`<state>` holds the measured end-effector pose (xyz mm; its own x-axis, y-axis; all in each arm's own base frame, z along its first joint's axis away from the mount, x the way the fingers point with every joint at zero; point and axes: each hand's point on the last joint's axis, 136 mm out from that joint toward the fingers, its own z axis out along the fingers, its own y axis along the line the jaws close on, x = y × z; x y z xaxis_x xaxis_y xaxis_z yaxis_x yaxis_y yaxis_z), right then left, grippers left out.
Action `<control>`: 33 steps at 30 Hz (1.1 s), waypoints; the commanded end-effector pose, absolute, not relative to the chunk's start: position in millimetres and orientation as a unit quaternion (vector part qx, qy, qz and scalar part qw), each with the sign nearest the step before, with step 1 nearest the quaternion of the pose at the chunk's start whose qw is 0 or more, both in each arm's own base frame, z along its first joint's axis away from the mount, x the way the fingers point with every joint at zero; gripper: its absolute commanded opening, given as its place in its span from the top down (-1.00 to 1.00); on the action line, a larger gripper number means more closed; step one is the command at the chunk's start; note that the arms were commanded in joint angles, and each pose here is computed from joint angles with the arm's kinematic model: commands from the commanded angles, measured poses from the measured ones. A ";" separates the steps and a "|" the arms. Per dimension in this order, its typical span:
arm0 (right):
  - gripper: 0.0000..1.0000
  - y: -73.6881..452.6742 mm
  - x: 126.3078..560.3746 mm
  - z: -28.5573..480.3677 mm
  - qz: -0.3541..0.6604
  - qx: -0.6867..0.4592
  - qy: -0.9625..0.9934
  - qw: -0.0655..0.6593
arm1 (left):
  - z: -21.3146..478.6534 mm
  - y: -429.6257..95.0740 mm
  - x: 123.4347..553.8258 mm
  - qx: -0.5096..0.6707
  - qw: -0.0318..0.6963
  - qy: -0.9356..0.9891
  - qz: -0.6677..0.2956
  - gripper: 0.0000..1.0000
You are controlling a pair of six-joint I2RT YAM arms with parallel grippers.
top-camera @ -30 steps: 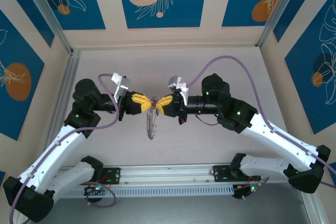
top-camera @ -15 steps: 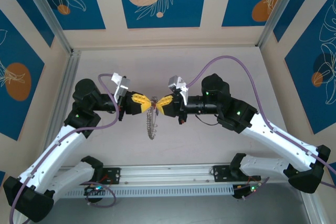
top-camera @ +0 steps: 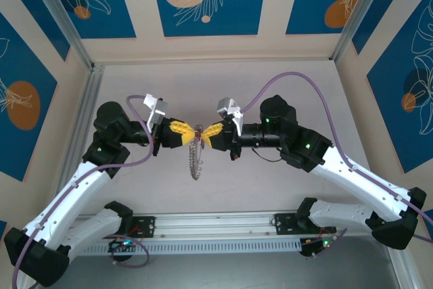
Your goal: Put the keys on the keyring
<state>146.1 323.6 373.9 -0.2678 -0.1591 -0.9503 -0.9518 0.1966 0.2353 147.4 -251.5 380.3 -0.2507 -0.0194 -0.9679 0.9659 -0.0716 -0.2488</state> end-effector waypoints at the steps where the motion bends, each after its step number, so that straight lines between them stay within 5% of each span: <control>1: 1.00 317.8 145.6 385.3 0.465 -0.423 0.639 0.443 | 399.6 -249.0 133.8 0.468 0.439 0.499 -0.583 1.00; 33: 1.00 328.3 147.5 385.5 0.475 -0.429 0.631 0.437 | 400.2 -249.3 130.5 0.471 0.437 0.495 -0.585 1.00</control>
<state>146.6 323.8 374.1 -0.2675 -0.1579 -0.9505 -0.9516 0.1983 0.2348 147.0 -251.3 380.5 -0.2501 -0.0196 -0.9680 0.9660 -0.0721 -0.2481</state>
